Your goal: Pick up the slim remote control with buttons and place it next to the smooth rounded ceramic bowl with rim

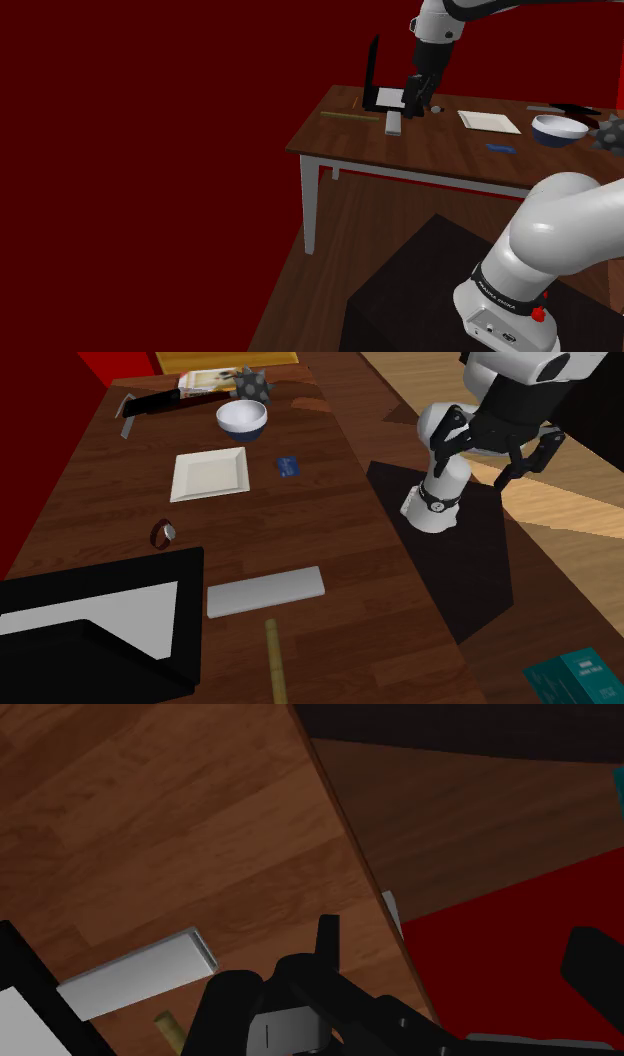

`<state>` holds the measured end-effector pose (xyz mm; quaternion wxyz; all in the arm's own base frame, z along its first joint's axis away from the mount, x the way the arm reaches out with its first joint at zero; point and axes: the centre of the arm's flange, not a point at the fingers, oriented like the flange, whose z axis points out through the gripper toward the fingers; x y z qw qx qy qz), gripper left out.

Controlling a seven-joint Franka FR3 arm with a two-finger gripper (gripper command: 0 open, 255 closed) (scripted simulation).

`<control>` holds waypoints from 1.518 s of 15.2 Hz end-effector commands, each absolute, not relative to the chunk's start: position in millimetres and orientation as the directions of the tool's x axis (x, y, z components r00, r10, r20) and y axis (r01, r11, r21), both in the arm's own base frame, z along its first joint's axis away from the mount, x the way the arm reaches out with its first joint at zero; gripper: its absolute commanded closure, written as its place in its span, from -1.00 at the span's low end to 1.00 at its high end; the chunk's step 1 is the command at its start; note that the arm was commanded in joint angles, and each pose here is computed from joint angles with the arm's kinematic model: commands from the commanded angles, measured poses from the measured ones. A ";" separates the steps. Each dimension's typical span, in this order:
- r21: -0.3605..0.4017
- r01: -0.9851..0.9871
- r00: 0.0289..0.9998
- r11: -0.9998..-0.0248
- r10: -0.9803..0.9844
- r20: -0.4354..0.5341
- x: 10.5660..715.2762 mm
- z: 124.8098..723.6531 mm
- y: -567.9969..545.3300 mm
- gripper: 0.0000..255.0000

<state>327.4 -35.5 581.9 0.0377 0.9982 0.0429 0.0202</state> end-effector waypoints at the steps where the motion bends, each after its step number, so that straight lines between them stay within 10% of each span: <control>1: 0.077 0.084 0.996 -0.993 0.087 0.037 327.4 581.9 -35.5 -1.00; 23: 0.030 -0.565 0.825 -0.824 -0.565 0.021 517.8 484.1 -236.6 -1.00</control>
